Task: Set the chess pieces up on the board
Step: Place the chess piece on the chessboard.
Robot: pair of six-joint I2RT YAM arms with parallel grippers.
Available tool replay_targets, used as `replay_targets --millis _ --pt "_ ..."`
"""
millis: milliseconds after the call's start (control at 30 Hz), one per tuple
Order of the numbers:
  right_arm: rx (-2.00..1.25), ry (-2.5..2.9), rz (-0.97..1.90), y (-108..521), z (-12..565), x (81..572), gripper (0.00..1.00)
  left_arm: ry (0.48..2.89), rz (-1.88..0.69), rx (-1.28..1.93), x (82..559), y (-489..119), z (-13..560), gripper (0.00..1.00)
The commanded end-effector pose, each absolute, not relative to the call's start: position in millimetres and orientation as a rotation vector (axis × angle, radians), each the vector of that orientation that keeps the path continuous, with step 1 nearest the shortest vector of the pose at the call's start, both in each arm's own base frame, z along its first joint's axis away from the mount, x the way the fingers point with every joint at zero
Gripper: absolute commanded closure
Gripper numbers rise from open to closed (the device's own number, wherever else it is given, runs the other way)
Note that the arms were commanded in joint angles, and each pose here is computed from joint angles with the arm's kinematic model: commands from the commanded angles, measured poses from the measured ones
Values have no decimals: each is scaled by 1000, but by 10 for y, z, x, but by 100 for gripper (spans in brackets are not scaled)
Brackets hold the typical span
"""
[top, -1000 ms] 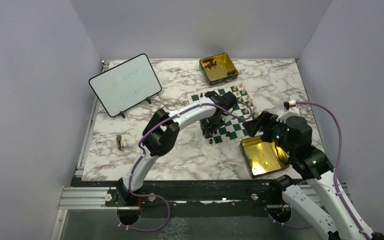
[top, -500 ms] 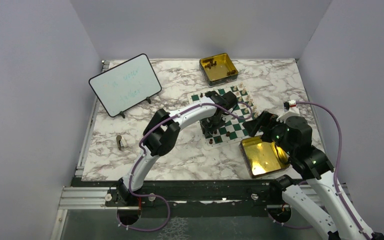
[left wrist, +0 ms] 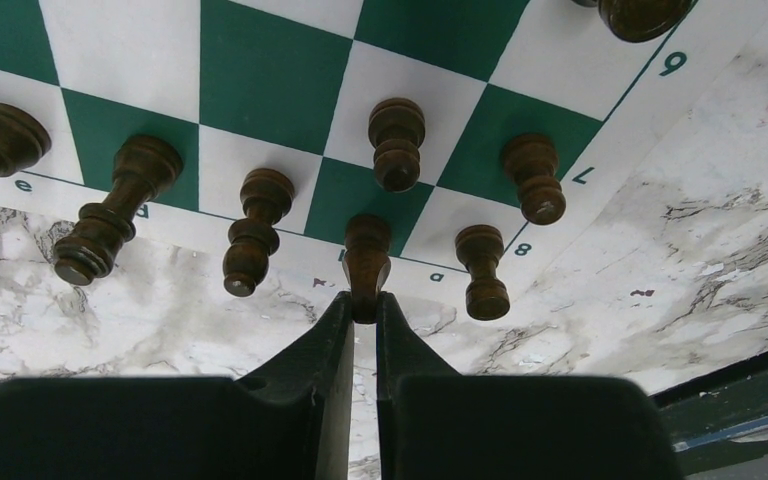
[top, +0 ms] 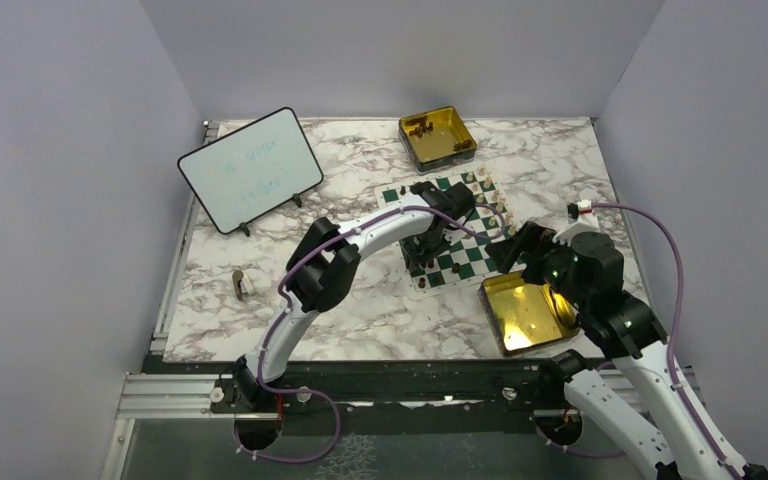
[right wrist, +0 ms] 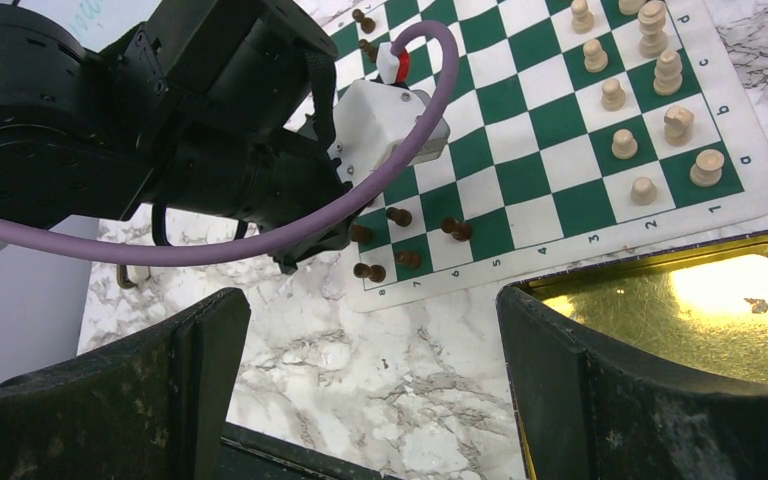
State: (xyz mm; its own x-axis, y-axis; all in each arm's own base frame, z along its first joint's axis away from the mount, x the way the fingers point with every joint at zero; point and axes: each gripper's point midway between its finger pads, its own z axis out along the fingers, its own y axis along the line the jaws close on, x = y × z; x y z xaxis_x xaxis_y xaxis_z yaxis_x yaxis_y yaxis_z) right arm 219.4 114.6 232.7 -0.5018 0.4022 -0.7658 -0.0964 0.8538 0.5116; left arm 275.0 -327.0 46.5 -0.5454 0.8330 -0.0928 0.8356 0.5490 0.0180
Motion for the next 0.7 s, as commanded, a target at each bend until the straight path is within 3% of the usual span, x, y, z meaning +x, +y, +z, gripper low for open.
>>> replay_targets --millis 0,667 --pt "233 2016 584 1100 2290 2213 0 2658 -64 1454 2776 -3353 551 90" --pt "233 2014 583 1094 2289 2207 0 2663 -66 1451 2783 -3376 489 91"
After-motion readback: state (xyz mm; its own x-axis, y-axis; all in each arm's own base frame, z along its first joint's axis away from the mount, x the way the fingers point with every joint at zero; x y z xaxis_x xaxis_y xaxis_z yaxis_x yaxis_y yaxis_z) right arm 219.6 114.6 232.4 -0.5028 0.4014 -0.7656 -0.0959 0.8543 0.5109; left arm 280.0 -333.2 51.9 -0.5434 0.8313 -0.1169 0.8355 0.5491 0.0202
